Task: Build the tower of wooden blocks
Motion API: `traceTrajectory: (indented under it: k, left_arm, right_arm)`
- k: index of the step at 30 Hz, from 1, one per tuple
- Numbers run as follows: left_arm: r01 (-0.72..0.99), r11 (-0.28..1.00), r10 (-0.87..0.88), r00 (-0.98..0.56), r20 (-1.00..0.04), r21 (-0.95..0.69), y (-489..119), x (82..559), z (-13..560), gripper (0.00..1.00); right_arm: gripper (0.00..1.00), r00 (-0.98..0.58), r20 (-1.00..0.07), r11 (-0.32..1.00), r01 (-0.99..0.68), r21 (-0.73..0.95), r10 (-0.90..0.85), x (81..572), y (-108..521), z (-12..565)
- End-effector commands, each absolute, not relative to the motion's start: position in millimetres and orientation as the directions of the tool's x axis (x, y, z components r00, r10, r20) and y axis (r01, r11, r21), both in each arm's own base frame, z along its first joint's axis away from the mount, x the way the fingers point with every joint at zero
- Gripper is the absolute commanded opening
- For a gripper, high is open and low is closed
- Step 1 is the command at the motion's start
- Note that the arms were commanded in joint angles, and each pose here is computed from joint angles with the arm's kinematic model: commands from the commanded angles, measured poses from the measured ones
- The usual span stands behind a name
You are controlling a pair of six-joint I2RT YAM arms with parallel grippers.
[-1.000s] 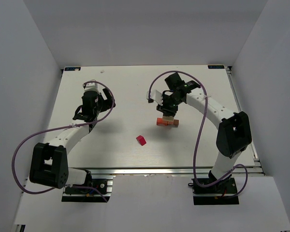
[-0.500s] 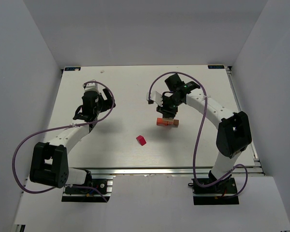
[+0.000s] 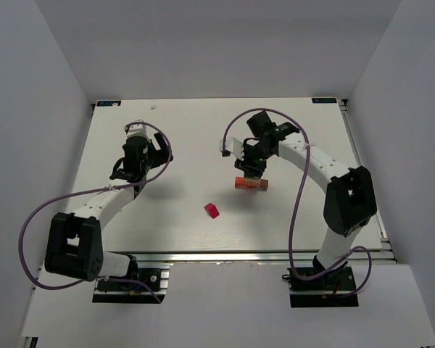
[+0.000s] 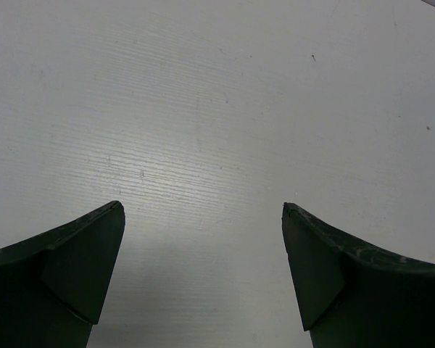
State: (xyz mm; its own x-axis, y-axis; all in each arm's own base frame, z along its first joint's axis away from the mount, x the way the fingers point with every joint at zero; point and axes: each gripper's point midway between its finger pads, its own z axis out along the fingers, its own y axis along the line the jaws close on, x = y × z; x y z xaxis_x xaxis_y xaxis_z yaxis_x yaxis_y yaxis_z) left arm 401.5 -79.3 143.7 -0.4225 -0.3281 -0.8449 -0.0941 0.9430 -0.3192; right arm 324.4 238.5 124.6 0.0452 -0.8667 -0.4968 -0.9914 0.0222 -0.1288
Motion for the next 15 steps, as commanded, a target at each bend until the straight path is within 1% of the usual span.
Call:
traceTrajectory:
  k: [1,15]
  left_arm:
    - [-0.101,0.942,-0.333,-0.374,-0.866,-0.319,-74.2,411.1,163.7,0.98]
    - [-0.105,0.943,-0.332,-0.377,-0.865,-0.316,-73.8,411.5,162.3,0.98]
  right_arm:
    - [0.27,0.057,-0.508,0.018,-0.990,-0.141,-0.859,328.9,241.7,125.7]
    - [0.29,0.054,-0.497,0.017,-0.990,-0.137,-0.866,330.4,240.6,119.4]
